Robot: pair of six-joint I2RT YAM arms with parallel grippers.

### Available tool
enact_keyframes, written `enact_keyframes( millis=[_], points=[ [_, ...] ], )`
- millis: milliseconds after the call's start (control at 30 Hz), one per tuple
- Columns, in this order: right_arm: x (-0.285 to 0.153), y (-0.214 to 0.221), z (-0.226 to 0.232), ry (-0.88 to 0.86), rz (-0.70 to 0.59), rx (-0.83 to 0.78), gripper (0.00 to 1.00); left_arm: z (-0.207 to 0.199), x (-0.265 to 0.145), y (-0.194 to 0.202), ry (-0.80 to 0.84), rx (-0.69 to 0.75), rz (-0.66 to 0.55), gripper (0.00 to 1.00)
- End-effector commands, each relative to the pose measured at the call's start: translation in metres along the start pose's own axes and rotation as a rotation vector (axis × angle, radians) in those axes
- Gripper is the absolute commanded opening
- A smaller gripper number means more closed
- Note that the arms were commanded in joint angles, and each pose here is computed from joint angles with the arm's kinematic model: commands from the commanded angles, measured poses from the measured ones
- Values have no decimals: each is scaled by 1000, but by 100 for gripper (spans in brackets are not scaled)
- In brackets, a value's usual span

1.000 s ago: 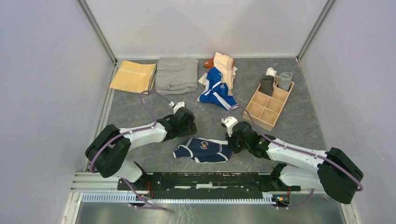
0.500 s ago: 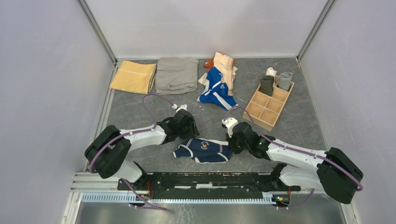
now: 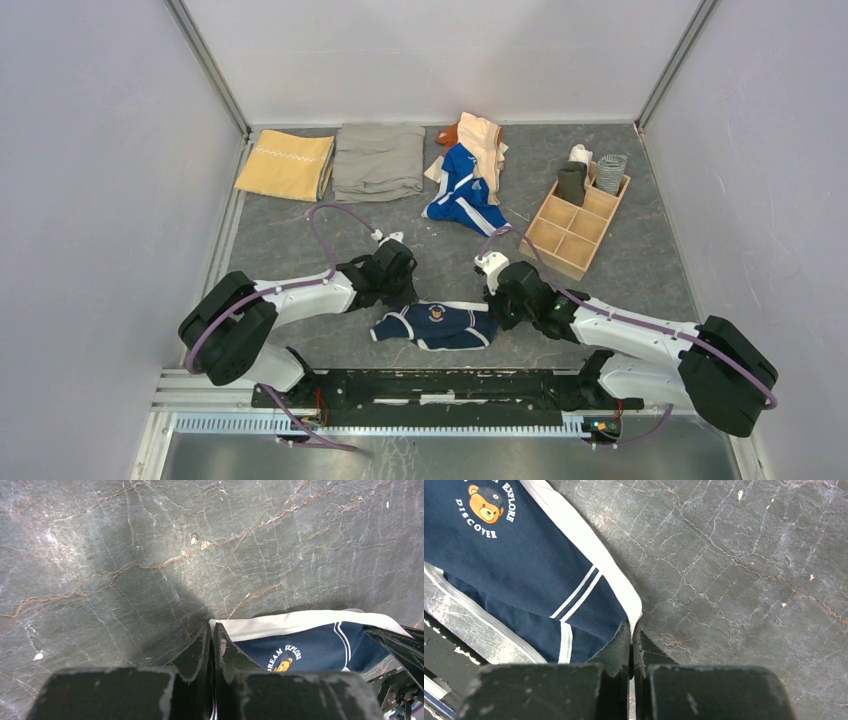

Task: Roll the underwear
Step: Flatten out the underwear at the center of the board.

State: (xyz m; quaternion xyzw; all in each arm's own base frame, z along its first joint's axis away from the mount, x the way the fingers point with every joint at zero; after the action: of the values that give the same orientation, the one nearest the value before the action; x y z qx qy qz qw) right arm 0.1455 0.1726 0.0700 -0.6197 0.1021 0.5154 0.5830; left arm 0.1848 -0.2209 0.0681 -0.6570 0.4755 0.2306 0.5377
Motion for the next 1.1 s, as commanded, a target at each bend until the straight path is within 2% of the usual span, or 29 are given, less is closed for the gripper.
enact_keyframes(
  millis=[0, 167, 333, 567, 700, 833, 967, 1067],
  points=[
    [-6, -20, 14, -91, -73, -74, 0, -12, -10, -23, 25, 28, -93, 4],
    [-34, -46, 38, -213, -215, -204, 0, -23, -48, -53, 85, 8, -278, 2],
    [-65, -67, 51, -293, -336, -268, 0, -26, -95, -68, 164, 5, -447, 2],
    [-96, -81, 52, -286, -409, -263, 0, -16, -148, -62, 235, -26, -571, 3],
    [-118, -85, 58, -320, -381, -226, 0, -10, -175, -55, 259, -51, -592, 4],
    [-140, -83, 70, -400, -297, -179, 0, -3, -198, -52, 224, -90, -565, 4],
    [-154, -71, 80, -504, -230, -101, 0, -7, -205, -45, 221, -88, -466, 2],
    [-149, -54, 84, -572, -176, -44, 1, -8, -195, -35, 211, -93, -374, 2]
  ],
)
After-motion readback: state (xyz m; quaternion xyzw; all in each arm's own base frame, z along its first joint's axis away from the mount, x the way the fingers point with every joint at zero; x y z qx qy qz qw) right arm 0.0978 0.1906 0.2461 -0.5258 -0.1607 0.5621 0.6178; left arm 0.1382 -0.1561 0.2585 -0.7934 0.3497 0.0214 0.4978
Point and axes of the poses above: each gripper's point midway between its finger pads, its own x axis out along the fingers, its own z axis along the line the jaws close on, y = z × x, the point moved 6 cm from there along -x, back along the fingers, and after that the axes turned 10 degrees about x, right-handed, at the moved point
